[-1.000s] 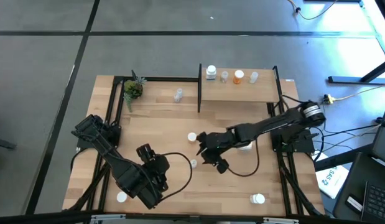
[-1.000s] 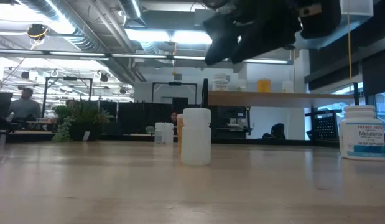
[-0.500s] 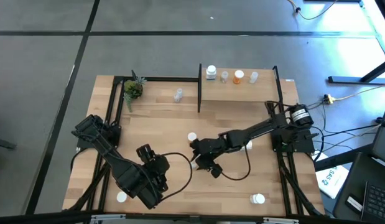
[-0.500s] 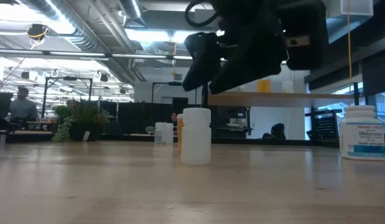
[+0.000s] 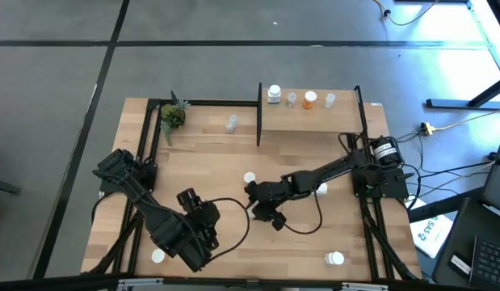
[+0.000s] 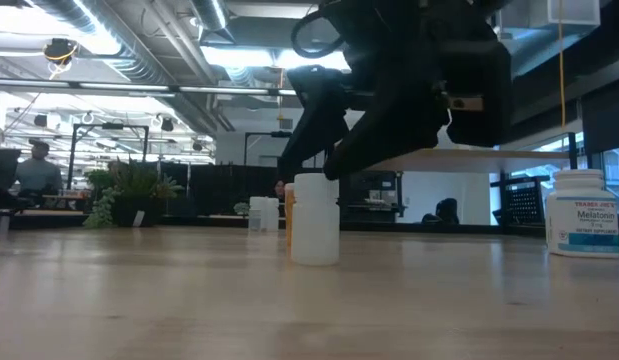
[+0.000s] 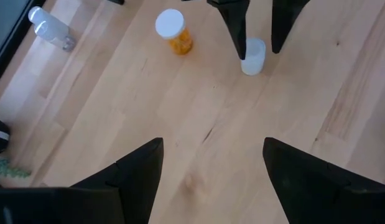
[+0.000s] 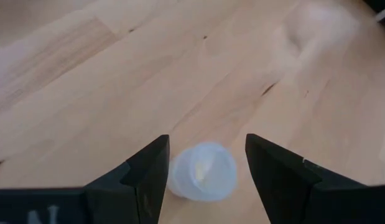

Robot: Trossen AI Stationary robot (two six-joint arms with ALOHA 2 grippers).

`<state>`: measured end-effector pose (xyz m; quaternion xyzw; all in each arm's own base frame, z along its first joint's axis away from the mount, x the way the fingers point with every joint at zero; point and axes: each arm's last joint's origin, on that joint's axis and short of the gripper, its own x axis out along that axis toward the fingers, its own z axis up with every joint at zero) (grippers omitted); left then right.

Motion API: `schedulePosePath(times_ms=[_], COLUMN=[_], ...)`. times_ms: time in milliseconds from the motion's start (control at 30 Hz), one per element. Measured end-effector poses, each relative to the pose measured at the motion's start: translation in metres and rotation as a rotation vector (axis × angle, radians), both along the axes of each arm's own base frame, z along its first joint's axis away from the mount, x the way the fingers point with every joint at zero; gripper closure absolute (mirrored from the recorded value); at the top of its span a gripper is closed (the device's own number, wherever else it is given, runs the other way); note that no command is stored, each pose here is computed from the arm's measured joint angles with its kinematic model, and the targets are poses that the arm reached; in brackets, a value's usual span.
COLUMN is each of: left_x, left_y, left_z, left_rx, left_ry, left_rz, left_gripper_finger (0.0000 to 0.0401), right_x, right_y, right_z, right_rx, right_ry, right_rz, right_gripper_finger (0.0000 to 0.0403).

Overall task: Pick and place medicine bottles onto shelf by color
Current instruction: Put the bottom yellow transparent pill bottle on the shelf aligned with the other yellow transparent pill bottle

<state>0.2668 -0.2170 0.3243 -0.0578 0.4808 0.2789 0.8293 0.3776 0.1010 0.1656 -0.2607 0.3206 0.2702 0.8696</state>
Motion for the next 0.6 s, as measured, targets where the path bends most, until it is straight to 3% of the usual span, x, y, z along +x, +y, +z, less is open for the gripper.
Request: schedulePosePath(times_ms=[600], left_x=[0.0], left_y=[0.0], left_z=[0.0], left_rx=[-0.004], left_ry=[0.0], left_rz=[0.0], left_gripper_finger=[0.0131], right_x=[0.001], right_y=[-0.003], right_z=[-0.015], right_rx=[-0.024], right_ry=[0.05], right_rz=[0.003], right_gripper_finger=[0.0189])
